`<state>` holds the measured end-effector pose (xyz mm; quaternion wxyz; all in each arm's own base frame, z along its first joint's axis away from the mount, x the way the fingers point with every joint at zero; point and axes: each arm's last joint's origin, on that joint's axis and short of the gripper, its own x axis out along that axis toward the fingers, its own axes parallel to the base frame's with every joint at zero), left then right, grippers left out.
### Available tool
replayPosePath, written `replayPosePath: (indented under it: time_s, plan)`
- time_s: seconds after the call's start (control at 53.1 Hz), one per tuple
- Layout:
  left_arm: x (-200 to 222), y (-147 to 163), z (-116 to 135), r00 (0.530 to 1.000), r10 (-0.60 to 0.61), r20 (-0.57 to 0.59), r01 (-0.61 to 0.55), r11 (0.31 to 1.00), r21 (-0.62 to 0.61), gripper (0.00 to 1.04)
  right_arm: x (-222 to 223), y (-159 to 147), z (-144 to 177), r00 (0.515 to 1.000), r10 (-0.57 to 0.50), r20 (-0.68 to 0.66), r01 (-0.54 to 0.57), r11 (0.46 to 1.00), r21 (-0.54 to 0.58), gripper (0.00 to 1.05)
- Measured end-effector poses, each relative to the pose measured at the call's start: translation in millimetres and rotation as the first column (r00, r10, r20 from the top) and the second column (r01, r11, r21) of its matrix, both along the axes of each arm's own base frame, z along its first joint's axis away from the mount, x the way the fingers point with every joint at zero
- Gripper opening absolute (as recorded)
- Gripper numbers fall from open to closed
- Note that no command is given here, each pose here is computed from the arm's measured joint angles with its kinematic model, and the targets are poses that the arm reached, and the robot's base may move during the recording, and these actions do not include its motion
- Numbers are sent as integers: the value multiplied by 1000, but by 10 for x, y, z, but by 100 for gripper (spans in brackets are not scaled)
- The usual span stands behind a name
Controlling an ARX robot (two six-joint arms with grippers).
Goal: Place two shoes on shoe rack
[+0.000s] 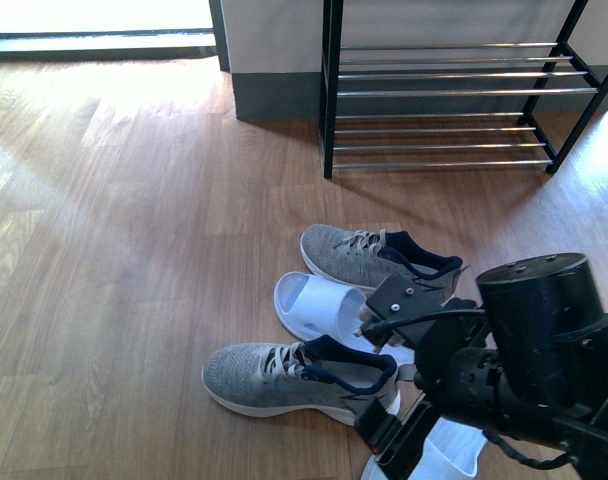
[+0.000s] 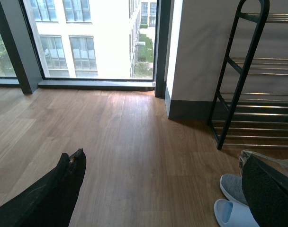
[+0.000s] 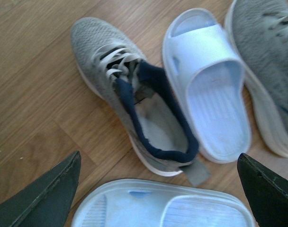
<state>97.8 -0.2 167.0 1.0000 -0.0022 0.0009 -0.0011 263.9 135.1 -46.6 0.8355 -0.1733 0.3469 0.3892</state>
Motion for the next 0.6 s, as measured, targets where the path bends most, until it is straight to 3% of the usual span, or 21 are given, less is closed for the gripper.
replayPosePath:
  time_s: [0.169, 0.602]
  plan:
    - [0, 0, 0, 1000, 0, 0, 0, 1000, 0, 95, 127, 241, -216, 998, 61, -9, -61, 998, 3, 96]
    - [0, 0, 0, 1000, 0, 0, 0, 1000, 0, 95, 355, 335, -655, 996, 66, -64, -65, 998, 14, 96]
